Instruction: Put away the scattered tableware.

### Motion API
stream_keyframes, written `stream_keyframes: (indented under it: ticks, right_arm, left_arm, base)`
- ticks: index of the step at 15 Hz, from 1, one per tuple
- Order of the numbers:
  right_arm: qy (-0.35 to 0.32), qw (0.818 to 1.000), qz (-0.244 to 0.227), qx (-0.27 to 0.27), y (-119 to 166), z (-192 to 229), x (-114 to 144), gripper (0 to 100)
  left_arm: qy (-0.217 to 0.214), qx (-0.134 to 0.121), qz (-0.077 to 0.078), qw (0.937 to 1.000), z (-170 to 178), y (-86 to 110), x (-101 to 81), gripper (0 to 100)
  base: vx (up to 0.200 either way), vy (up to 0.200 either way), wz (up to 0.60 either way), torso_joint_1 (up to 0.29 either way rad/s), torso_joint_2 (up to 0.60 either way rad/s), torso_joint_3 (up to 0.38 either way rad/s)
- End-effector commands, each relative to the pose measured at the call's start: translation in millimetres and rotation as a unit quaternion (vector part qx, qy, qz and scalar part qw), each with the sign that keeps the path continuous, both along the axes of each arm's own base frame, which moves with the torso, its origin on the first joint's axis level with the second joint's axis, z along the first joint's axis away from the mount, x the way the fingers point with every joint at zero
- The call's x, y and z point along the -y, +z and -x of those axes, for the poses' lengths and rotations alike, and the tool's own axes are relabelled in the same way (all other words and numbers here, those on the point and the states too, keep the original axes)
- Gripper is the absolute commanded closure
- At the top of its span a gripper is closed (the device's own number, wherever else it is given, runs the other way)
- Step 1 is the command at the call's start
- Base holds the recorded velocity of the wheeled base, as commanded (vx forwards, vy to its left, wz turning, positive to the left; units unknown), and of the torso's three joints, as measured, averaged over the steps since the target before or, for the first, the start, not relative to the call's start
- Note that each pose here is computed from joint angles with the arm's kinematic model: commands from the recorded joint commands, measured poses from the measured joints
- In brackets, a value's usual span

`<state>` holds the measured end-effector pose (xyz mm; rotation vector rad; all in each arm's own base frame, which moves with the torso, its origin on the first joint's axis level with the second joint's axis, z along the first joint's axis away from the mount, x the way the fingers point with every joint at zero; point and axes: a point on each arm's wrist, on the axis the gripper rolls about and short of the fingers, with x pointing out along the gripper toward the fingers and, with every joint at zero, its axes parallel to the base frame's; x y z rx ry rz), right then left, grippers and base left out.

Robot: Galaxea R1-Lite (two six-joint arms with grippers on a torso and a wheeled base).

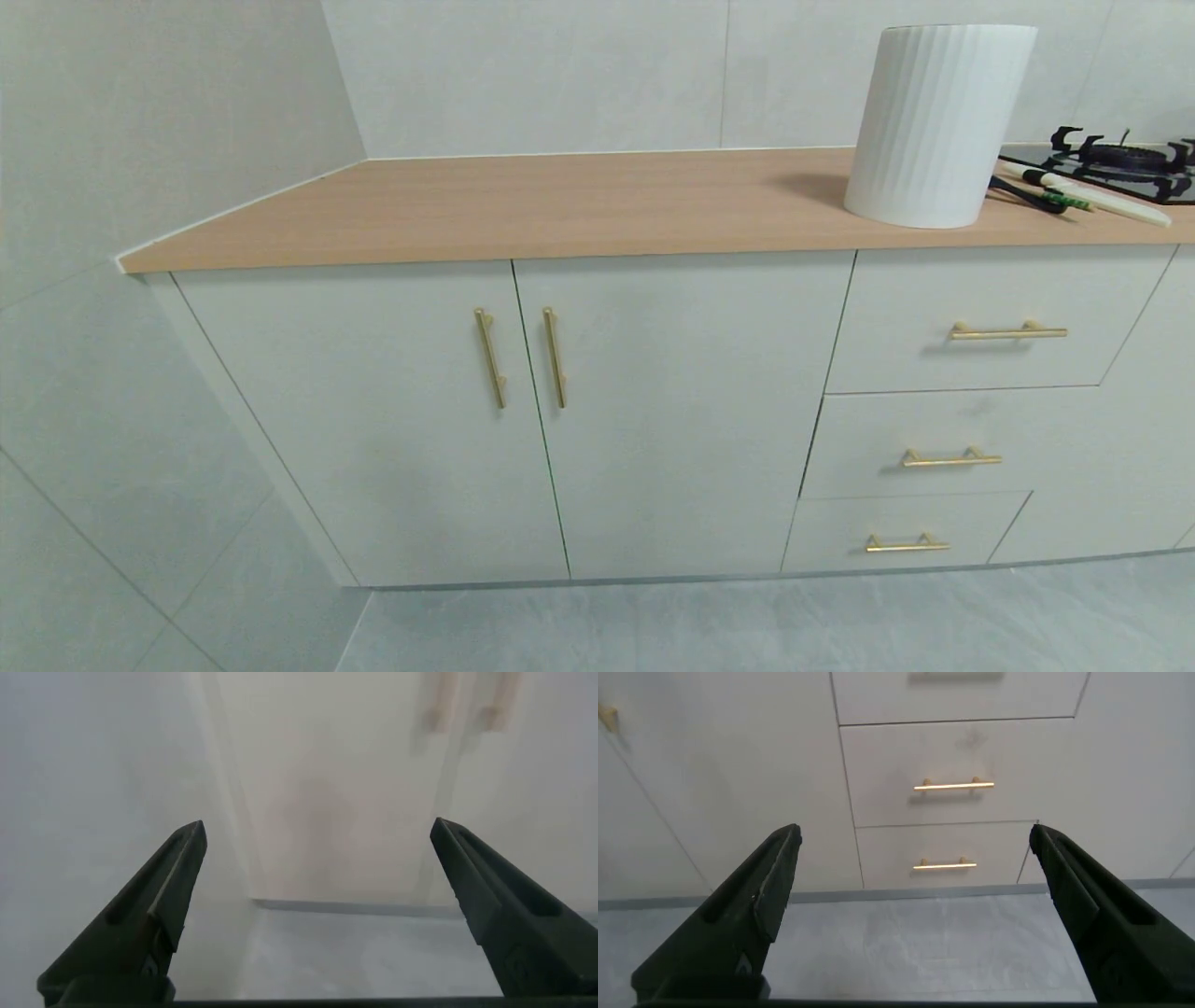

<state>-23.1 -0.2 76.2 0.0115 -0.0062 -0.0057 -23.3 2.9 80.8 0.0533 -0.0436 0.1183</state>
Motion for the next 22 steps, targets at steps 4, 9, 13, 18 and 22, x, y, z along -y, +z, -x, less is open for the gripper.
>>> stream_keyframes:
  ticks: [4,9,13,18,22]
  right_arm:
    - [0.002,1.0,0.0,-0.003,-0.7,-0.3,-0.1,0]
    - [0.003,1.0,0.0,-0.003,-0.7,-0.3,-0.1,0]
    - [0.003,1.0,0.0,-0.003,-0.7,-0.3,-0.1,0]
    - [0.003,1.0,0.0,-0.003,-0.7,-0.3,-0.1,0]
    - [0.003,1.0,0.0,-0.003,-0.7,-0.3,-0.1,0]
  left_arm:
    - [-0.053,-0.022,0.008,0.9983,-0.5,-5.2,2.3,0]
    - [-0.064,-0.025,-0.008,0.9976,-0.5,-5.7,2.9,0]
    - [-0.063,-0.023,0.026,0.9974,-0.5,-5.5,2.8,0]
    - [-0.063,-0.023,0.026,0.9974,-0.5,-5.5,2.8,0]
    - [-0.062,-0.023,0.027,0.9975,-0.5,-5.5,2.7,0]
  base:
    - [0.0,0.0,0.0,0.0,0.0,0.0]
    - [0.0,0.0,0.0,0.0,0.0,0.0]
    - [0.0,0.0,0.0,0.0,0.0,0.0]
    - [0.0,0.0,0.0,0.0,0.0,0.0]
    - [0.0,-0.1,0.0,-0.002,0.0,0.0]
